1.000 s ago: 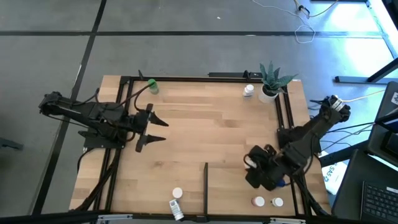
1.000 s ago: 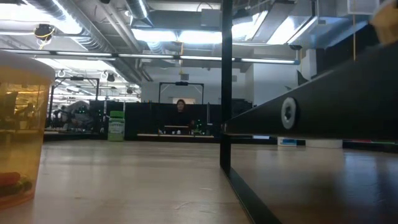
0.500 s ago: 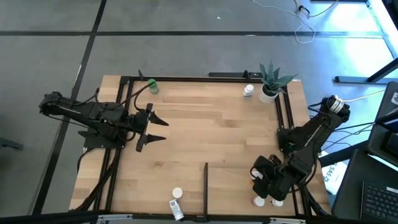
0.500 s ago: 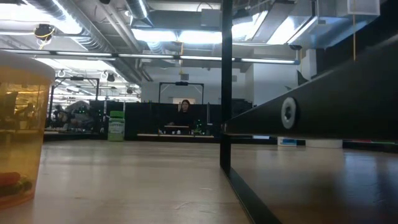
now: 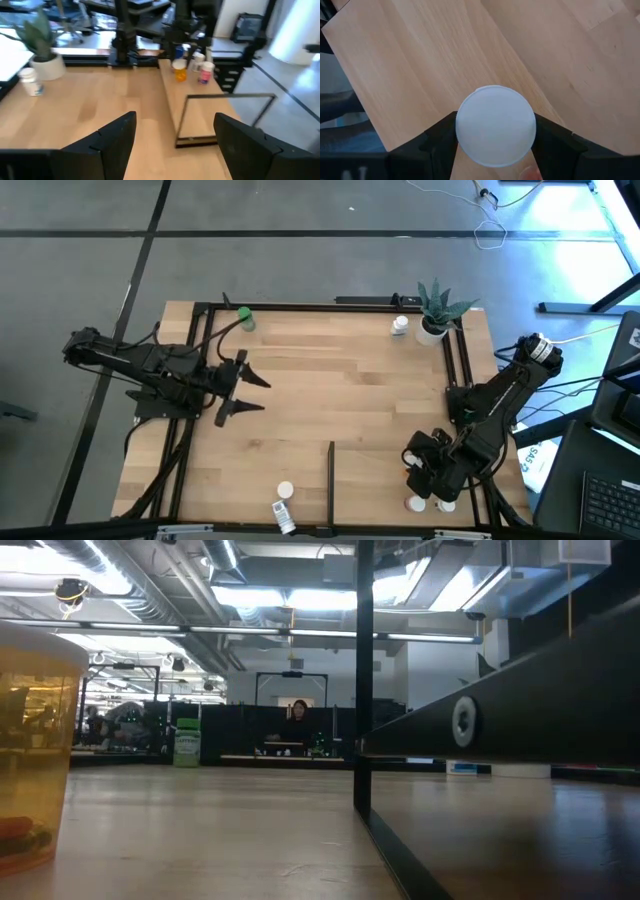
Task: Pick and place medicine bottles onto shelf by color
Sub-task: Put the middle orange pill bottle onto the shelf
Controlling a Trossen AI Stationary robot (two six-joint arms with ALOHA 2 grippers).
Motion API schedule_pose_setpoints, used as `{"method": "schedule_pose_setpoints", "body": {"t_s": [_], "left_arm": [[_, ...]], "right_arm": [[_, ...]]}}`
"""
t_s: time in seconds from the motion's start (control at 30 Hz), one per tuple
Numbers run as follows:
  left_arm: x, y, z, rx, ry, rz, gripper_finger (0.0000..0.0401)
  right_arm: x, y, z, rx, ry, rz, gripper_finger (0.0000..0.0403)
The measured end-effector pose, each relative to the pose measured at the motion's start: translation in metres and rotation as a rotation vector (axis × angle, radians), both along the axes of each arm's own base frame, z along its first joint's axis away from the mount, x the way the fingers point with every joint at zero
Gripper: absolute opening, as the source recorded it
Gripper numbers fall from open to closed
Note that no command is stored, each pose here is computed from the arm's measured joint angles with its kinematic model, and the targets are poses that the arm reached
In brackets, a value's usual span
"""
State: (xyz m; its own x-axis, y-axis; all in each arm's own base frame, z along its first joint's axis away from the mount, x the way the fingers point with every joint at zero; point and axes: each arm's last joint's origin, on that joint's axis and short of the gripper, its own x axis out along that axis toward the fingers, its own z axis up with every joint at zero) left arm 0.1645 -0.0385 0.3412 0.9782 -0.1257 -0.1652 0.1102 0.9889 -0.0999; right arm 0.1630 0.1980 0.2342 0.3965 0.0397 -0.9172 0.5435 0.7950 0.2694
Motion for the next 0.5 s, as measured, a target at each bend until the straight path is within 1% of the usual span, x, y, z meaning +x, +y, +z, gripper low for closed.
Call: {"method": "schedule_pose_setpoints", "body": {"t_s": [0.13,0.27,0.5], "left_arm": [[-0.0007,-0.0017,-0.0021,-0.004,0.024,-0.062,0.0261],[-0.0013,-0.0017,-0.0056,0.003,0.058,-0.064,0.0261],[-0.0014,-0.0016,-0.0057,0.004,0.059,-0.064,0.0261]], "right_arm": [[0.0,0.0,0.0,0.0,0.0,0.0,0.0222],[0.0,0.0,0.0,0.0,0.0,0.0,0.0222],[0.0,0.0,0.0,0.0,0.0,0.0,0.0222]]}}
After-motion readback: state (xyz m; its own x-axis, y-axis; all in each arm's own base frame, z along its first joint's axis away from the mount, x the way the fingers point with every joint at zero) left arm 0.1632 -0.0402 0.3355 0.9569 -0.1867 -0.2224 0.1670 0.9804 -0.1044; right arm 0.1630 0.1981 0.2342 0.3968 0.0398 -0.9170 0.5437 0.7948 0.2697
